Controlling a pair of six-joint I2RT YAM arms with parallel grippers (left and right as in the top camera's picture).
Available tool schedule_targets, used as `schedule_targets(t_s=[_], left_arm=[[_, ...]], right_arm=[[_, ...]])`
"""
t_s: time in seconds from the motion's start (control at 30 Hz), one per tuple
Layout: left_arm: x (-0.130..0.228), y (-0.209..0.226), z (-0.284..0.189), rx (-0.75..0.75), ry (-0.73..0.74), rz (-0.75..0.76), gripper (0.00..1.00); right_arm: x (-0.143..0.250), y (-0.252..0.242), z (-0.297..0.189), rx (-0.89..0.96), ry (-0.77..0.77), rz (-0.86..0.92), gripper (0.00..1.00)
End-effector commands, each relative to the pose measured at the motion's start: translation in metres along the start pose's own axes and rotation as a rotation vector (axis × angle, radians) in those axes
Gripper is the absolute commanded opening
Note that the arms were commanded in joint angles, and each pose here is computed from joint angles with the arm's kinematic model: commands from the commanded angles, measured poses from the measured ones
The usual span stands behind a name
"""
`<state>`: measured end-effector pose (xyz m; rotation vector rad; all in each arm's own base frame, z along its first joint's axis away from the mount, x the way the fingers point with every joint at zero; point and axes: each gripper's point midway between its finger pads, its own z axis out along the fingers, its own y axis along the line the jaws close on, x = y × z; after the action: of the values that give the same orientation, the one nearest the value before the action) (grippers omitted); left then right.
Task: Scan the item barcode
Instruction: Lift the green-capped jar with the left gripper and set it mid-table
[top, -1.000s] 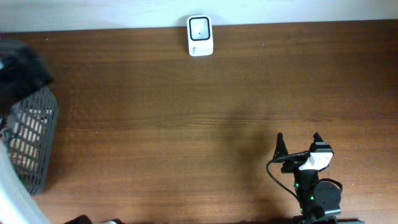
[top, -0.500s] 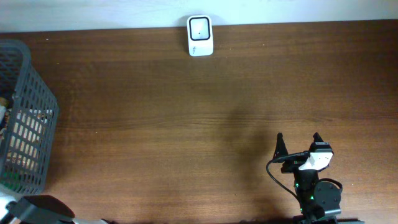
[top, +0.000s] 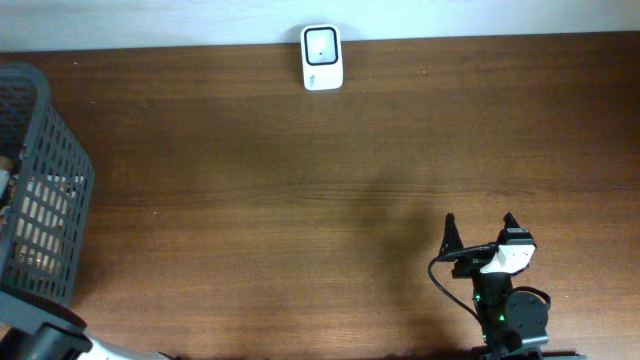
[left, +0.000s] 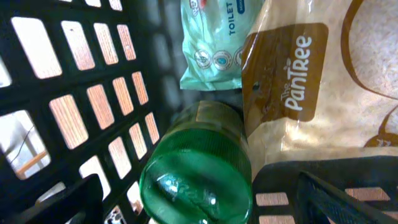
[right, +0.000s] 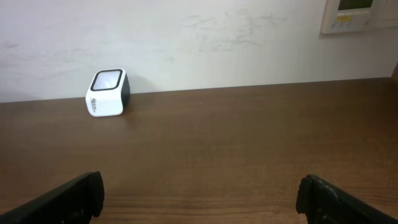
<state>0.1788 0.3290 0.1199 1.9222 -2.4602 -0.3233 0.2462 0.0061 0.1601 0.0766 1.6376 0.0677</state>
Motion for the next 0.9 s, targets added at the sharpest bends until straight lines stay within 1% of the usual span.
schedule_targets(t_s=[0.0,0.03,0.17,0.3,0.33,0.4,0.43,0.5,0.57,0.63,0.73,0.8,0.87], left_arm=[[0.006,0.005,0.015,-0.018,0.022,-0.015,0.96],[0.009,0.002,0.022,-0.009,0.029,-0.014,0.96],[0.016,-0.002,0.03,0.011,0.052,-0.011,0.87],[0.023,-0.004,0.036,0.019,0.076,-0.008,0.84],[0.025,-0.006,0.038,0.029,0.083,-0.008,0.77],[0.026,-0.008,0.04,0.043,0.086,-0.009,0.68],[0.026,-0.008,0.04,0.043,0.086,-0.009,0.62],[0.025,-0.008,0.039,0.044,0.085,-0.009,0.58],[0.021,-0.008,0.03,0.048,0.076,-0.011,0.59],[0.003,-0.02,-0.008,0.14,0.039,-0.021,0.58],[-0.02,-0.02,-0.067,0.185,-0.057,-0.028,0.54],[-0.035,-0.018,-0.121,0.236,-0.166,-0.036,0.54],[-0.04,-0.026,-0.176,0.317,-0.282,-0.018,0.5]], right_arm=[[0.003,-0.003,0.0,0.015,0.004,-0.005,0.98],[0.003,-0.003,0.0,0.015,0.004,-0.005,0.98],[0.003,-0.003,0.0,0.015,0.004,-0.005,0.98],[0.003,-0.003,0.0,0.015,0.004,-0.005,0.98],[0.003,-0.003,0.0,0.015,0.004,-0.005,0.98],[0.003,-0.003,0.0,0.015,0.004,-0.005,0.98],[0.003,-0.003,0.0,0.015,0.004,-0.005,0.98],[0.003,-0.003,0.0,0.015,0.004,-0.005,0.98],[0.003,-0.003,0.0,0.015,0.004,-0.005,0.98],[0.003,-0.003,0.0,0.015,0.004,-0.005,0.98],[0.003,-0.003,0.0,0.015,0.004,-0.005,0.98],[0.003,-0.003,0.0,0.015,0.005,-0.005,0.98],[0.003,-0.003,0.0,0.015,0.004,-0.005,0.98]])
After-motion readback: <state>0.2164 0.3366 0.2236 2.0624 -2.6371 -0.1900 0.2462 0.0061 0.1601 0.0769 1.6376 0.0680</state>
